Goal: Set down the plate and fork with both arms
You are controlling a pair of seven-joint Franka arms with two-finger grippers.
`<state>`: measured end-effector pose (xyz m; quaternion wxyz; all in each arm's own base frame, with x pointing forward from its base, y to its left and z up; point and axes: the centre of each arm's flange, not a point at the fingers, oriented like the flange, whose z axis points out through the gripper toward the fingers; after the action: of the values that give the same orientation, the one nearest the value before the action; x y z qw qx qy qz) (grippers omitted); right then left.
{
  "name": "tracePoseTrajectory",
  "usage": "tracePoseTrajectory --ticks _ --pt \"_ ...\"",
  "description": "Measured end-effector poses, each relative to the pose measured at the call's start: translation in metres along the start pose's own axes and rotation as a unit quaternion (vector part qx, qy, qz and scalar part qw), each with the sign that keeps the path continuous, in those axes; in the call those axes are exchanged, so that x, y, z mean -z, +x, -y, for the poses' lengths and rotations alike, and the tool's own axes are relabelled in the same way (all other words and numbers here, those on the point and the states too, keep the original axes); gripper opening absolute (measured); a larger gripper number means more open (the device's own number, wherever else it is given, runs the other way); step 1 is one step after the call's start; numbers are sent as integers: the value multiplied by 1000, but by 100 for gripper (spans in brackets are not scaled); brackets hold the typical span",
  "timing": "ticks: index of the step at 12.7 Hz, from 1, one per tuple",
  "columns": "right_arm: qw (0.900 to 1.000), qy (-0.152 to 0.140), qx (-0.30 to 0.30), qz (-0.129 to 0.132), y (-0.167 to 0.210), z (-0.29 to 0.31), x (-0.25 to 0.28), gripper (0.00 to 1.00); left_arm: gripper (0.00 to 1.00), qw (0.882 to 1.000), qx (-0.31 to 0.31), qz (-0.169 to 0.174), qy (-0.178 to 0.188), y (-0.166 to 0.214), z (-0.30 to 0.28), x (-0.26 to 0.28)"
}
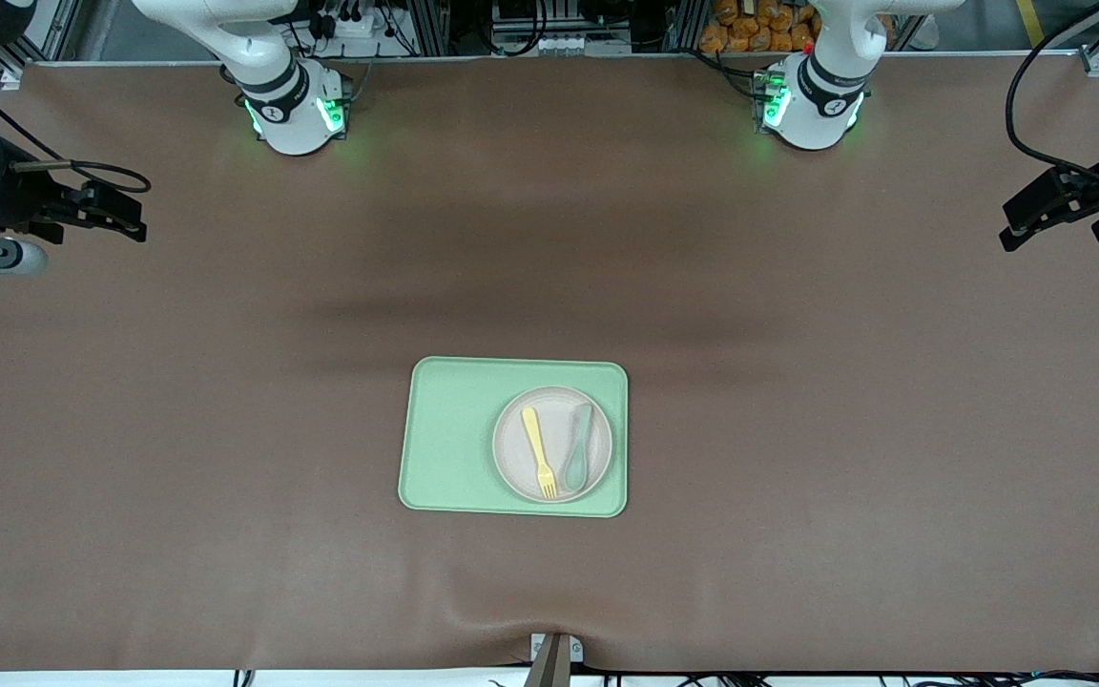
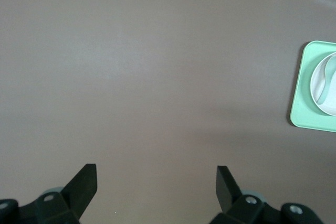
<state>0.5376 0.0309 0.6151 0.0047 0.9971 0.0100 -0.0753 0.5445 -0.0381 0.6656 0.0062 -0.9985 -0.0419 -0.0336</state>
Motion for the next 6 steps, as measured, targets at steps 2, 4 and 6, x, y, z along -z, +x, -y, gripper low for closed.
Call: tracePoseTrajectory --ticks 2,4,6 --pt "1000 0 0 0 0 0 0 100 100 1000 -2 1 0 0 -2 -1" --pt "1000 0 0 0 0 0 0 100 100 1000 -2 2 0 0 -2 -2" --pt "1000 0 0 0 0 0 0 100 100 1000 -2 2 0 0 -3 -2"
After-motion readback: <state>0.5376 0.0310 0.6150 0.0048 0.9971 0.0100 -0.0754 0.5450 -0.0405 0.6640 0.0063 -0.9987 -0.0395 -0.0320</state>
